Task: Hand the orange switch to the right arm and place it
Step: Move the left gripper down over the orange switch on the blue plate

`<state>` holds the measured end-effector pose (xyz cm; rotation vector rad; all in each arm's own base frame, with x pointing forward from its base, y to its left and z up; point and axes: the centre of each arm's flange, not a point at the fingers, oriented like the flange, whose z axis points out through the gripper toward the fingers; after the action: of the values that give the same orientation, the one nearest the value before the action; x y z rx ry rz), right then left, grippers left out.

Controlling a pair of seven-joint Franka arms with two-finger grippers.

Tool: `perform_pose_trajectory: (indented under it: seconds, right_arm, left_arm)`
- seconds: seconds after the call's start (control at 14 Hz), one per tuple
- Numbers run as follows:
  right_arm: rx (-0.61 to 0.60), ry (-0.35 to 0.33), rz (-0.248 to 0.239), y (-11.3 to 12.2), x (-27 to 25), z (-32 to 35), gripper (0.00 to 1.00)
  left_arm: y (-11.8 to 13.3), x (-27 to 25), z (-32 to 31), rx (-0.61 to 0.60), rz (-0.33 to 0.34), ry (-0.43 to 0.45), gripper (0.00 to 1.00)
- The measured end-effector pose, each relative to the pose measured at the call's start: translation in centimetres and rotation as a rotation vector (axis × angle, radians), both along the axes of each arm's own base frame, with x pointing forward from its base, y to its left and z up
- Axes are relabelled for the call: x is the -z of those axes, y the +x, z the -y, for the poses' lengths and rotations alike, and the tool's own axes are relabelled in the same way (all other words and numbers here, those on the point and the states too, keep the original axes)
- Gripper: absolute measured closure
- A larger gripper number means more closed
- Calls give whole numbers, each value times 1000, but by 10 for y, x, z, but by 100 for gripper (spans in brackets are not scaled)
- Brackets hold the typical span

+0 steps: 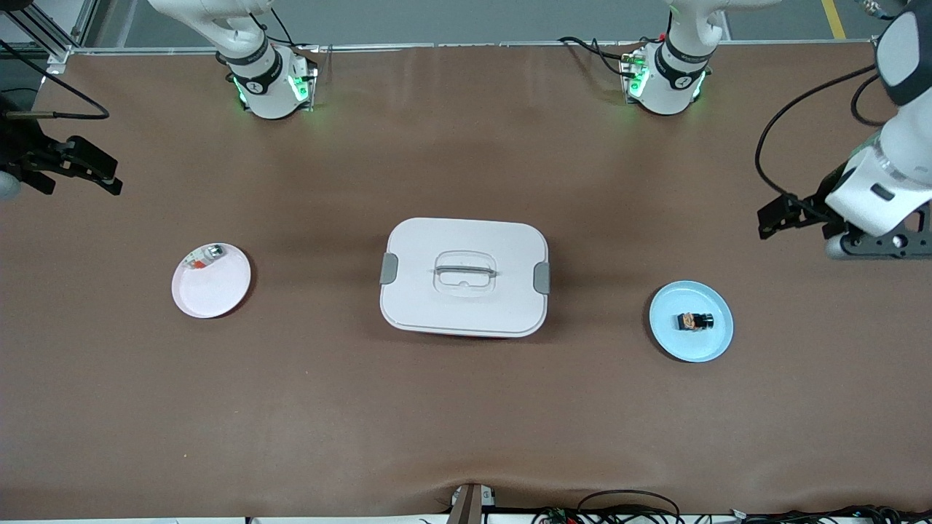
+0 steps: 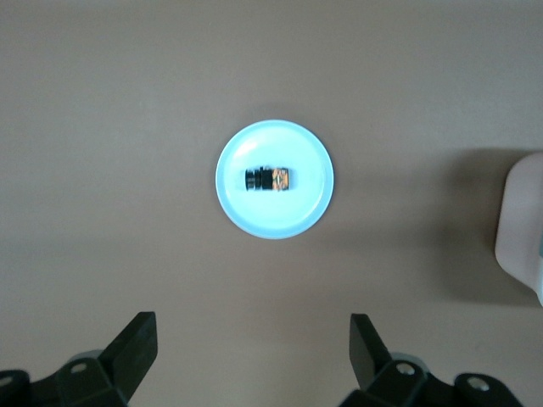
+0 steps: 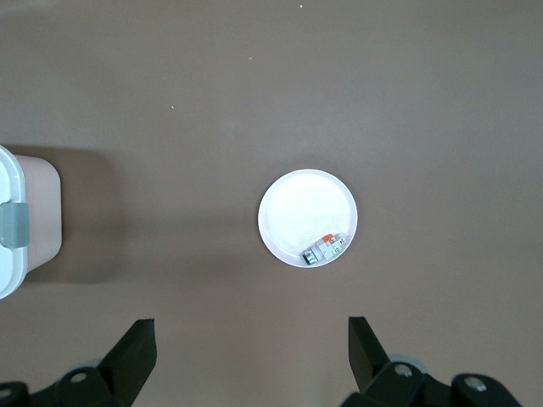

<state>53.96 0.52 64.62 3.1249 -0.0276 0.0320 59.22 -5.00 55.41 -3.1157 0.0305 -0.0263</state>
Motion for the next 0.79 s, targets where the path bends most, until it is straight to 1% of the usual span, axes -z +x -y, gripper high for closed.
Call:
perform_pose_trajectory:
  seconds: [0.14, 0.5, 0.79]
  right_arm:
    - [2, 0, 1, 0, 0, 1, 0]
    - [2, 0, 3, 0, -2, 1, 0]
    - [2, 0, 4, 0, -2, 1, 0]
  left_arm:
    - [8, 30, -4, -5, 14, -3, 0]
    - [26, 98, -13, -12, -11, 0, 0]
    - [42, 154, -13, 9, 4, 23, 0]
